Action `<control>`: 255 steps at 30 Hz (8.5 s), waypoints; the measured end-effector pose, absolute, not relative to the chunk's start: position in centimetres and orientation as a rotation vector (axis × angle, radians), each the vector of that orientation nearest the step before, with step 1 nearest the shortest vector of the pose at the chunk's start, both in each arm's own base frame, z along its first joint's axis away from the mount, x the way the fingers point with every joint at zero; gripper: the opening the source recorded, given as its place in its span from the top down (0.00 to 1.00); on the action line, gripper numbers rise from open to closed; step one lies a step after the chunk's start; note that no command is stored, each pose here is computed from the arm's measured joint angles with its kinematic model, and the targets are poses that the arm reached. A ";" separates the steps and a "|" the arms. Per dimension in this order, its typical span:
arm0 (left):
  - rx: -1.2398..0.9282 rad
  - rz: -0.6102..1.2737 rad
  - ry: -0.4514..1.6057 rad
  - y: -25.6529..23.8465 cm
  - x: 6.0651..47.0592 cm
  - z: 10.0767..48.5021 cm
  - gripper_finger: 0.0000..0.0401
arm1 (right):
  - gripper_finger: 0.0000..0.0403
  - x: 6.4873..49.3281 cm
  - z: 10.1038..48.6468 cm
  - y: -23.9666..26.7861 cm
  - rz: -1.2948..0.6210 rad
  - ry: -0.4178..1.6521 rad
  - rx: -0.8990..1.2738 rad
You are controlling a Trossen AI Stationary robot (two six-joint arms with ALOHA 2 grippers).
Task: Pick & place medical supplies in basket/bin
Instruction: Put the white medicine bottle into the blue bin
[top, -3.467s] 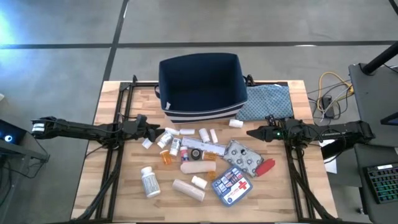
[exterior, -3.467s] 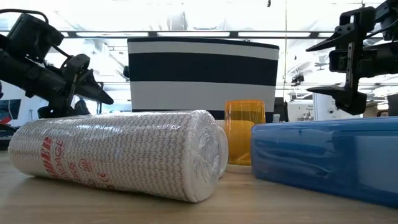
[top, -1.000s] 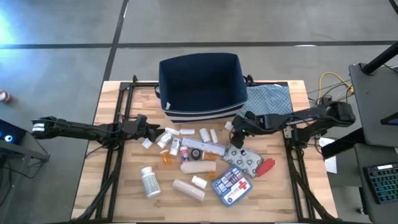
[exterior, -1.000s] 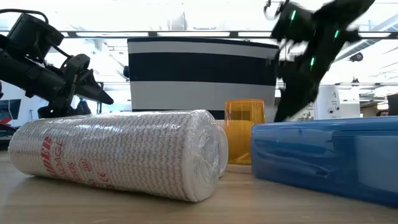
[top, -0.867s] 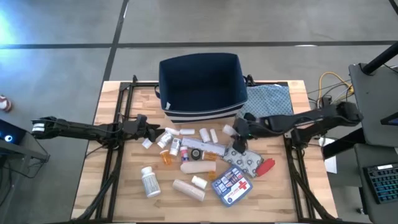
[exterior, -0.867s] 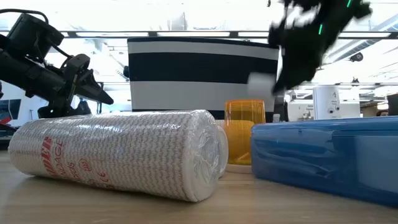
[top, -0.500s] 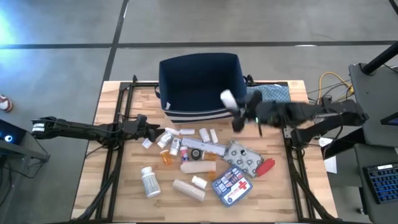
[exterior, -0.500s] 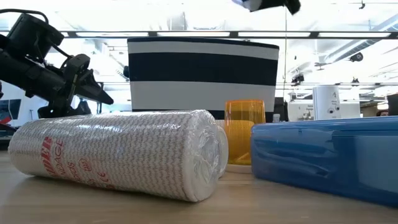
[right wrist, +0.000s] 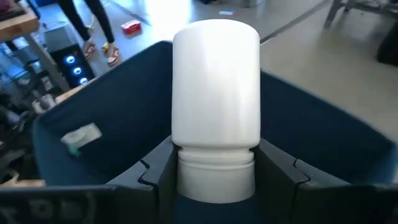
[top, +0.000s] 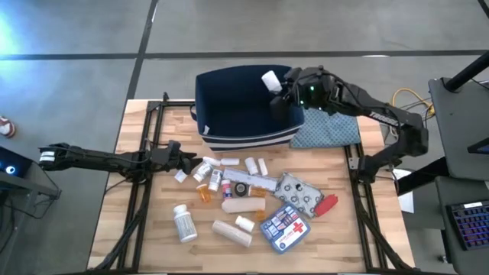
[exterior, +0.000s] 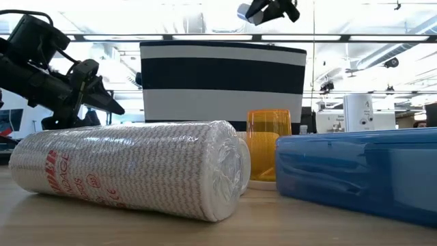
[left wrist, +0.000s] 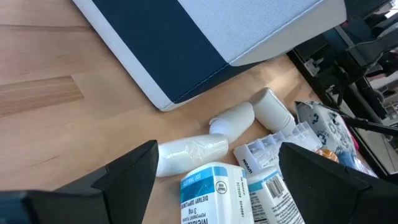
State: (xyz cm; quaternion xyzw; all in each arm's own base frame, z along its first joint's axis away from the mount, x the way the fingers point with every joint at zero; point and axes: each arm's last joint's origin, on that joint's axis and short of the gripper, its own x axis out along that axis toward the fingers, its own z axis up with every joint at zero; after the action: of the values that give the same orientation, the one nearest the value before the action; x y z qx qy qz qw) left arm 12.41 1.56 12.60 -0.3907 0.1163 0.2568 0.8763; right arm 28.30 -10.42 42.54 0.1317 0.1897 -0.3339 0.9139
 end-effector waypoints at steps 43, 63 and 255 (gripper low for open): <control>-0.816 0.536 0.242 1.6 12.4 12.6 0.23 | 0.21 31.1 37.3 -12.2 -0.682 0.741 0.186; -1.167 0.501 0.115 1.4 12.7 13.3 0.23 | 0.05 29.4 40.1 -10.2 -0.687 0.625 0.180; -0.441 0.335 1.550 -15.2 22.2 15.4 0.27 | 0.05 30.5 35.9 -5.1 -0.383 0.982 0.174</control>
State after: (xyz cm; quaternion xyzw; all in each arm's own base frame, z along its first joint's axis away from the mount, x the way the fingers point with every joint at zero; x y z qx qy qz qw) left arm 22.20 -15.20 15.43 -0.1964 0.6903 0.1492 0.6802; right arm 30.46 -5.10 35.94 0.0828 0.4681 -0.1824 0.8607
